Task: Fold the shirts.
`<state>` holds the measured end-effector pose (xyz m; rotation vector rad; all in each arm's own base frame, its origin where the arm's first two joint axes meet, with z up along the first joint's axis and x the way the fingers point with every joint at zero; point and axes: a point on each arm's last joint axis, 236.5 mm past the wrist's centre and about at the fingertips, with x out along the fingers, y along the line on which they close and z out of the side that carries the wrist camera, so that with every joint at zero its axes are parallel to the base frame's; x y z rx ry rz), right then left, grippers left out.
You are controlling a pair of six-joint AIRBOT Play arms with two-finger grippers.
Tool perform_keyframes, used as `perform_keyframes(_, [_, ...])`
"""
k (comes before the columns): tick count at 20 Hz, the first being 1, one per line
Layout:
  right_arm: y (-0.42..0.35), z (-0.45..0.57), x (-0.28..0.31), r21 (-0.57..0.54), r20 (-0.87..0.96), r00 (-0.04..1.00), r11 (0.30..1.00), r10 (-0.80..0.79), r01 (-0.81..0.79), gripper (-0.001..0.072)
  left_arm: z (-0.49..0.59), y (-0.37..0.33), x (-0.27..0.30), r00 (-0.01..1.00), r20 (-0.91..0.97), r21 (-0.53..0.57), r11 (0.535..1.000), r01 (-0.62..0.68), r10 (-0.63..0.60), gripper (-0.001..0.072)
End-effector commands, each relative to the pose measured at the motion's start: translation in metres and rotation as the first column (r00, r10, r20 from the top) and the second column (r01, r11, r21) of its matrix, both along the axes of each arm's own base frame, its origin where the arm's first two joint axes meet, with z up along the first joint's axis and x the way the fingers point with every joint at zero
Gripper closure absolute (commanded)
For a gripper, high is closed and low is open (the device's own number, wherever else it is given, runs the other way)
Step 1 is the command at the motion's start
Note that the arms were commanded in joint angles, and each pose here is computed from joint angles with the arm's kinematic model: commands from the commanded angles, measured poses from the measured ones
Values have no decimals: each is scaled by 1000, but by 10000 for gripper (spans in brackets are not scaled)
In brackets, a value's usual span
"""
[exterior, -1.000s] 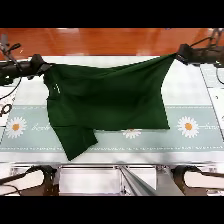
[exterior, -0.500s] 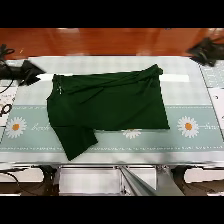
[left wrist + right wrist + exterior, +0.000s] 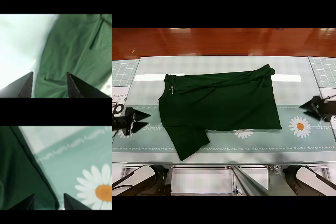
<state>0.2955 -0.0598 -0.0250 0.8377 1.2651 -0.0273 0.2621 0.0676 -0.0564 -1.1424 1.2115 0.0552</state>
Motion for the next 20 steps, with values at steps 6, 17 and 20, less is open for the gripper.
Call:
perform_keyframes(6, [32,-3,-7,102,91,996,995,-14,5,300,-25,-44,-26,995,-78,-120,992,51,-61,197])
perform_keyframes(17, [28,-5,-5,79,103,995,997,-14,5,301,-52,-84,15,985,-62,-65,985,157,-161,520])
perform_keyframes(20, [12,-20,-16,-12,52,999,1000,8,-8,300,-43,-88,23,979,-35,-54,979,198,-200,689])
